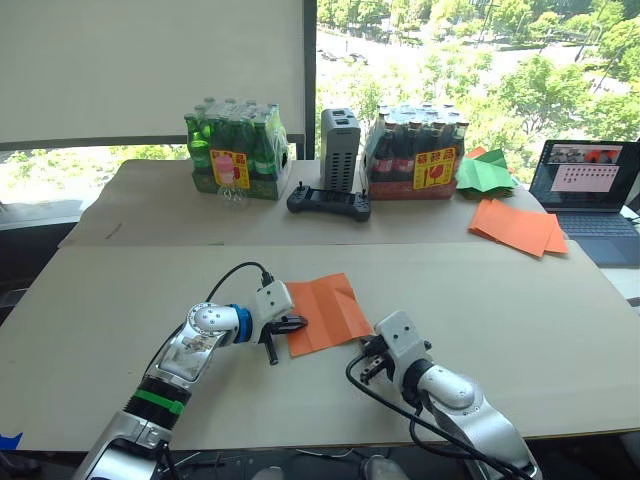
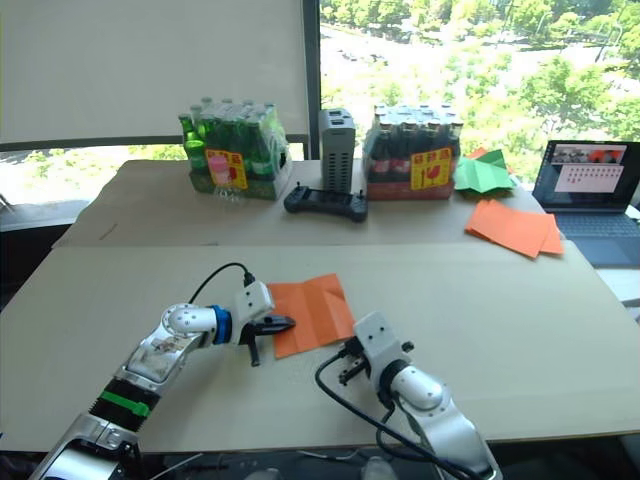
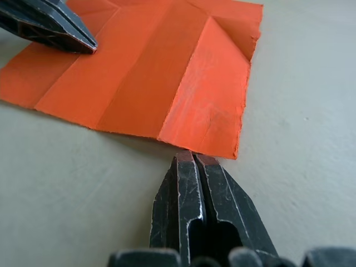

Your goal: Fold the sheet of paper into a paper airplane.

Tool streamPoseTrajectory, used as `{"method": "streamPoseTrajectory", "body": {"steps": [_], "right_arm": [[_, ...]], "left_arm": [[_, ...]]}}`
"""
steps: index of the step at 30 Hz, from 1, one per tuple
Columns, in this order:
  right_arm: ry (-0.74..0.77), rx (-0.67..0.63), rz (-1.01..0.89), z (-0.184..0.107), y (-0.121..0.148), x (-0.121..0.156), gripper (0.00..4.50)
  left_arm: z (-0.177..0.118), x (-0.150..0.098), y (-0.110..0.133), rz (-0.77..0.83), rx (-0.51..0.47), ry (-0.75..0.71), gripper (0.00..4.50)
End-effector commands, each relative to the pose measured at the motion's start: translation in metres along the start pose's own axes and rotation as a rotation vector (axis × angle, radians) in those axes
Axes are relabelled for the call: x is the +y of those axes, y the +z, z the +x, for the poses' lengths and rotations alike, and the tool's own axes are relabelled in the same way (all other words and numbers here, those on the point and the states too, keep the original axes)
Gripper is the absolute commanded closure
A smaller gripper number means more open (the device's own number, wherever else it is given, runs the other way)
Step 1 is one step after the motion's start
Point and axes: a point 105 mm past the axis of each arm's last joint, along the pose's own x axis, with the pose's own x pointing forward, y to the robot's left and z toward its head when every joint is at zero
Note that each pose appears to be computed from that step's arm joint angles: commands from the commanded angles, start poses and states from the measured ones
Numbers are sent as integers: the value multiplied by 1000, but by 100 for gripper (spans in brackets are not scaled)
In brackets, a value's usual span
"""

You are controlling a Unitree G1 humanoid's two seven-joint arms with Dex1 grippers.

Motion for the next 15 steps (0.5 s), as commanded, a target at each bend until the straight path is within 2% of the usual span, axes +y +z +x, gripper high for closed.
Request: {"method": "streamPoseTrajectory", "body": {"steps": [1,11,15], "right_arm": [[-24,-73,64,1,10,2,447],[-102,-219,263,8,28,-10,447],[-16,-291,260,10,44,3,447]], "left_arm": [[3,-5,-14,-9,63,-28,450],[2,-4,-14,-3,74,-32,450],[2,-3,-14,-3,74,-32,450]]}}
